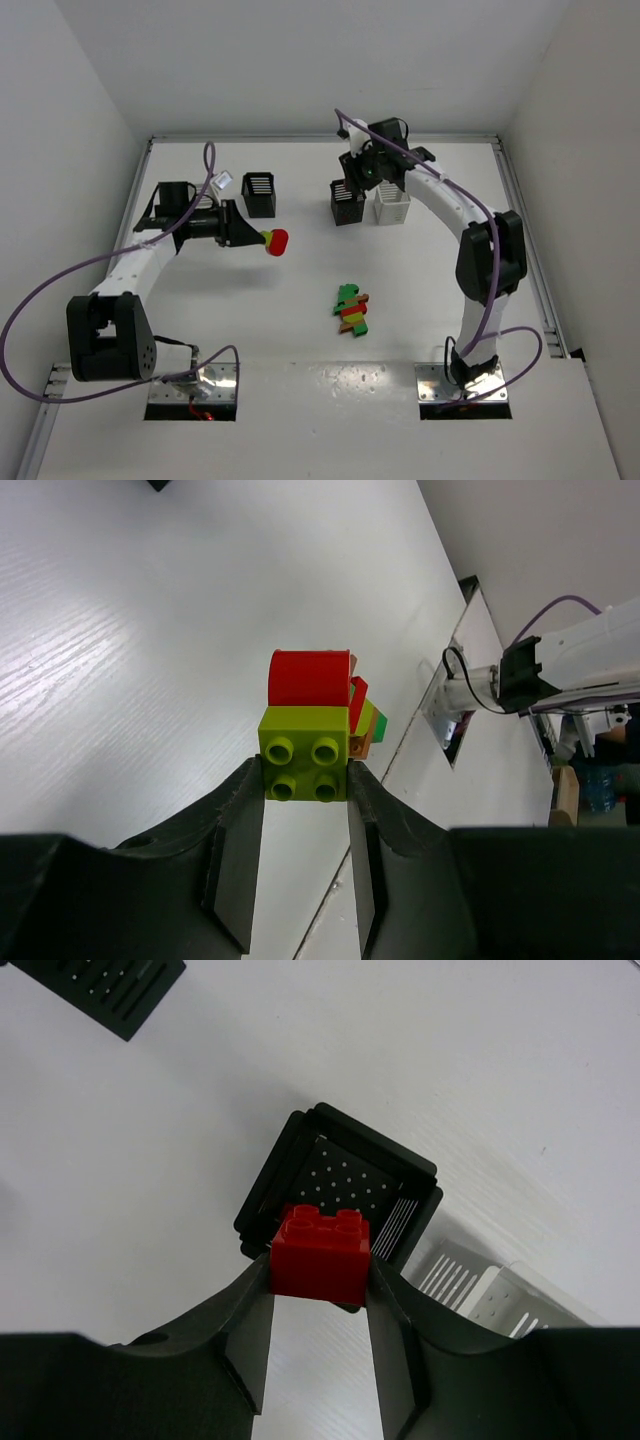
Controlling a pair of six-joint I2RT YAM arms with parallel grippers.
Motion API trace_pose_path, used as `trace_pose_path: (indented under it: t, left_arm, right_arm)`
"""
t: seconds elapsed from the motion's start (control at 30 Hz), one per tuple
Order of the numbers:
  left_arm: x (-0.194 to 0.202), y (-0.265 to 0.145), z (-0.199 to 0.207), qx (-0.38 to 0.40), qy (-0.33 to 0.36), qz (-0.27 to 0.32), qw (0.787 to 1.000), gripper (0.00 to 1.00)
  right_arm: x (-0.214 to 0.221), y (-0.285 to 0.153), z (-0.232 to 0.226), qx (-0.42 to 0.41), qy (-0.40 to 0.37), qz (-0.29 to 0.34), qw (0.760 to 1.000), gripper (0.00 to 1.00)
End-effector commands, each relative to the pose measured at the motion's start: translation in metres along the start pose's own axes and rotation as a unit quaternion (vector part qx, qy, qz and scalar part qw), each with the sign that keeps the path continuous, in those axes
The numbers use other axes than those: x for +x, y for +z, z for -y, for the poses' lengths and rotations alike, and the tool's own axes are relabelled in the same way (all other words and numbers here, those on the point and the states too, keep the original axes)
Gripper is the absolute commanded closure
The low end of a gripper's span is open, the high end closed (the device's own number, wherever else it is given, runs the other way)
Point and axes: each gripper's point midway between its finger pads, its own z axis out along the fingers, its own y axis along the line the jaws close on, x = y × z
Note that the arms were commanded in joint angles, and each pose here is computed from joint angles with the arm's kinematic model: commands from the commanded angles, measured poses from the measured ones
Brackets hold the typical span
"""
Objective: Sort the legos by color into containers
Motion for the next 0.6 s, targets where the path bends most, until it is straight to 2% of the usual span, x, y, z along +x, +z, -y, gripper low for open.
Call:
trace_pose_path:
  t: [0.0, 0.17, 0.27, 0.33, 0.4, 0.43, 0.53, 0.57]
  left_arm:
    - [-0.012, 0.001, 0.007, 0.009, 0.027, 0.004, 1.0, 0.99]
    - [-0.011, 0.003, 0.009, 0.012, 0.029, 0.001, 1.0, 0.99]
    - [-0.011, 0.003, 0.008, 0.007, 0.029, 0.001, 1.0, 0.99]
    - [-0.011, 0.003, 0.01, 0.013, 0.029, 0.001, 1.0, 0.99]
    - [-0.013, 0.002, 0.015, 0.024, 0.033, 0.002, 0.999, 0.99]
    - [-0.013, 0.002, 0.019, 0.037, 0.033, 0.0, 0.999, 0.99]
    - [-0.011, 0.001, 0.029, 0.064, 0.033, -0.003, 0.997, 0.99]
    - [-0.009, 0.0, 0.034, 0.087, 0.028, -0.007, 0.996, 0.99]
  right_arm:
    - [-0.025, 0.0, 0.0, -0.012, 0.009, 0.032, 0.999, 0.57]
    - [-0.03, 0.0, 0.001, -0.012, 0.009, 0.034, 0.999, 0.49]
    - [-0.026, -0.002, 0.0, -0.012, 0.005, 0.03, 0.999, 0.49]
    - [-0.03, -0.01, -0.008, -0.03, 0.003, 0.041, 0.999, 0.54]
    - [-0.037, -0.024, -0.039, -0.113, -0.001, 0.06, 0.992, 0.56]
    - [-0.037, -0.041, -0.071, -0.198, -0.001, 0.069, 0.978, 0.55]
    - [-0.019, -0.064, -0.123, -0.336, 0.016, 0.059, 0.94, 0.44]
    - [-0.018, -0.087, -0.148, -0.405, 0.021, 0.065, 0.912, 0.36]
